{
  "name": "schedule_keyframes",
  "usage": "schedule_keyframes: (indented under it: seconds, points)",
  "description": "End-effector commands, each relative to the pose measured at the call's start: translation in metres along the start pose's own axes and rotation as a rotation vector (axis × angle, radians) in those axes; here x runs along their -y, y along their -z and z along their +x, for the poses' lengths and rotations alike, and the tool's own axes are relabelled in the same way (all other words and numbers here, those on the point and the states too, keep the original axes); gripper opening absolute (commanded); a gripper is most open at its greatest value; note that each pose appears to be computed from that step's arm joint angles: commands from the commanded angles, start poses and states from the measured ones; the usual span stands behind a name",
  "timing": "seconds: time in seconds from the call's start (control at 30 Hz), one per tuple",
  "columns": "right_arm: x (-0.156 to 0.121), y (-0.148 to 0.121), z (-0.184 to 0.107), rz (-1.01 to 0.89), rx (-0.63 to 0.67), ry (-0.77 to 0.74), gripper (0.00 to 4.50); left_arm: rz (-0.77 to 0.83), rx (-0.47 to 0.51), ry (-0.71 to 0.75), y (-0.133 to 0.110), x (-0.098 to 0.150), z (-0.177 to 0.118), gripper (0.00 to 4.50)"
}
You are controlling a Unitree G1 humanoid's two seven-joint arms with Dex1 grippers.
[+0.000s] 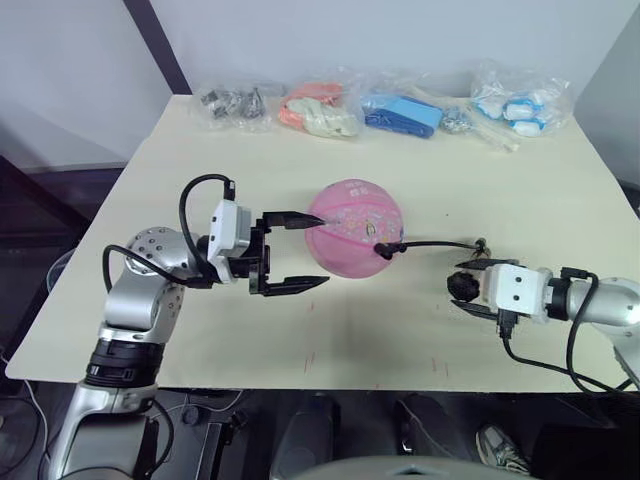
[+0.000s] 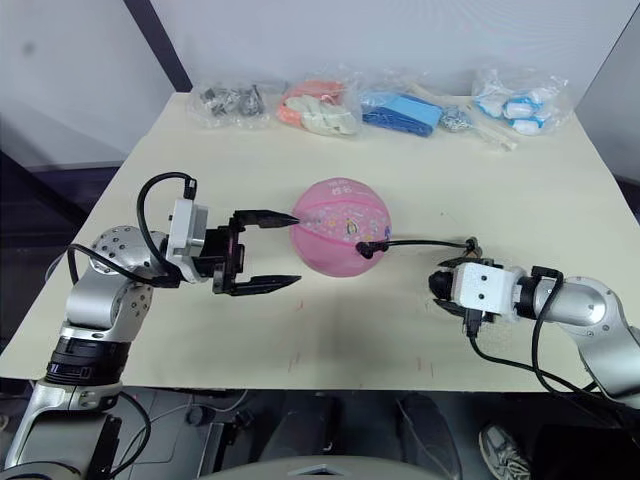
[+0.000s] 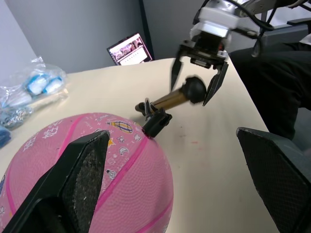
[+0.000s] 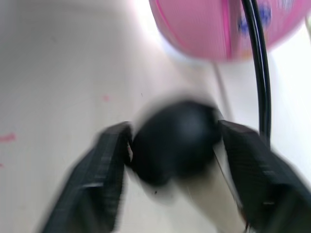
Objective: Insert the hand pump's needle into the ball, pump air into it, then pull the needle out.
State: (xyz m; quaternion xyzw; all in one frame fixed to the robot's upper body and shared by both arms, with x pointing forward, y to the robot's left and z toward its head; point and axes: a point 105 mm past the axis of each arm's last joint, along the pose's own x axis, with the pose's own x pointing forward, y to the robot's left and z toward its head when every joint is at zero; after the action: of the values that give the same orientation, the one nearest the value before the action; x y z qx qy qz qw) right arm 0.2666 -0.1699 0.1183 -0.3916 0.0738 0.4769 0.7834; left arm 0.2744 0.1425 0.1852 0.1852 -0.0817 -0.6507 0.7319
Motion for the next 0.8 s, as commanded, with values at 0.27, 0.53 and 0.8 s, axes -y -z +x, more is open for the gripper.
schedule_keyframes:
  seconds: [0.27, 0.53, 0.8]
  points:
    - [-0.001, -0.013, -0.003, 0.034, 0.133, -0.010, 4.47, -0.005, -0.011, 0.104, -0.005, 0.008, -0.016, 4.50]
    - [0.006, -0.025, -0.018, 0.192, 0.345, 0.094, 4.47, 0.005, -0.003, 0.053, -0.006, -0.006, -0.017, 4.50]
    - [-0.003, -0.041, -0.029, 0.280, 0.522, 0.139, 4.47, 0.008, -0.007, -0.050, -0.005, -0.032, -0.007, 4.50]
